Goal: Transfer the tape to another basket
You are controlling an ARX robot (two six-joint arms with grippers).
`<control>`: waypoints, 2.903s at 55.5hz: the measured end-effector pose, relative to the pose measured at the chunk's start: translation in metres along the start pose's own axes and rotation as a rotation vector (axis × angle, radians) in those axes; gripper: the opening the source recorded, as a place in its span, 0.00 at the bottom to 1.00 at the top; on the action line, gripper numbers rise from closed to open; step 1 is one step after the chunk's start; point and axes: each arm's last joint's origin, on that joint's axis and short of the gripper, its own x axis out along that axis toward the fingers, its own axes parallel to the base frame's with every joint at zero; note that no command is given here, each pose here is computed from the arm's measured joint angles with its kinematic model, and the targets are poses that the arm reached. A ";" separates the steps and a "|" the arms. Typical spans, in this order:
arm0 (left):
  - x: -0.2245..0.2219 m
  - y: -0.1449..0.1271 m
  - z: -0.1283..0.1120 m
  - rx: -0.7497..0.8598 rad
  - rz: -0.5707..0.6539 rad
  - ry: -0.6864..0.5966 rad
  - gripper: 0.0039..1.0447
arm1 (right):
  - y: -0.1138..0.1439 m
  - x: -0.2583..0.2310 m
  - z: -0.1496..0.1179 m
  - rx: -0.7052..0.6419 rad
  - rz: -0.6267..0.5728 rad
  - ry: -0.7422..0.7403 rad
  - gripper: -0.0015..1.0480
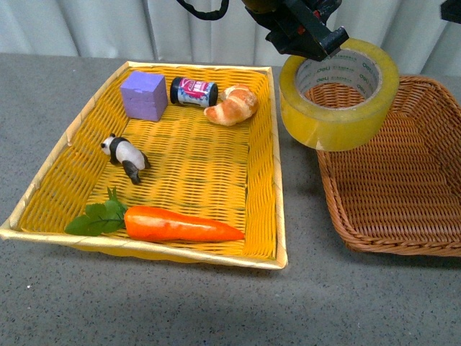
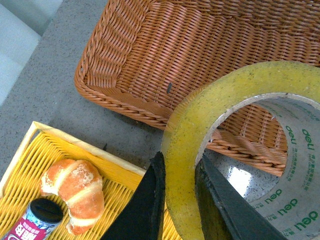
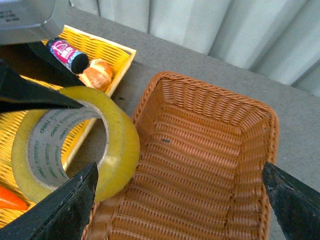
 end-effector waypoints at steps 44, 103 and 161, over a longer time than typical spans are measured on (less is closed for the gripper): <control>0.000 0.000 0.000 0.001 0.000 0.000 0.13 | 0.027 0.070 -0.012 0.042 -0.025 0.190 0.91; -0.008 -0.002 0.010 -0.154 0.242 0.019 0.53 | 0.006 0.083 -0.020 0.114 -0.072 0.202 0.14; -0.045 0.022 -0.085 -0.757 0.888 -0.035 0.94 | -0.055 0.111 -0.117 0.233 -0.215 0.261 0.37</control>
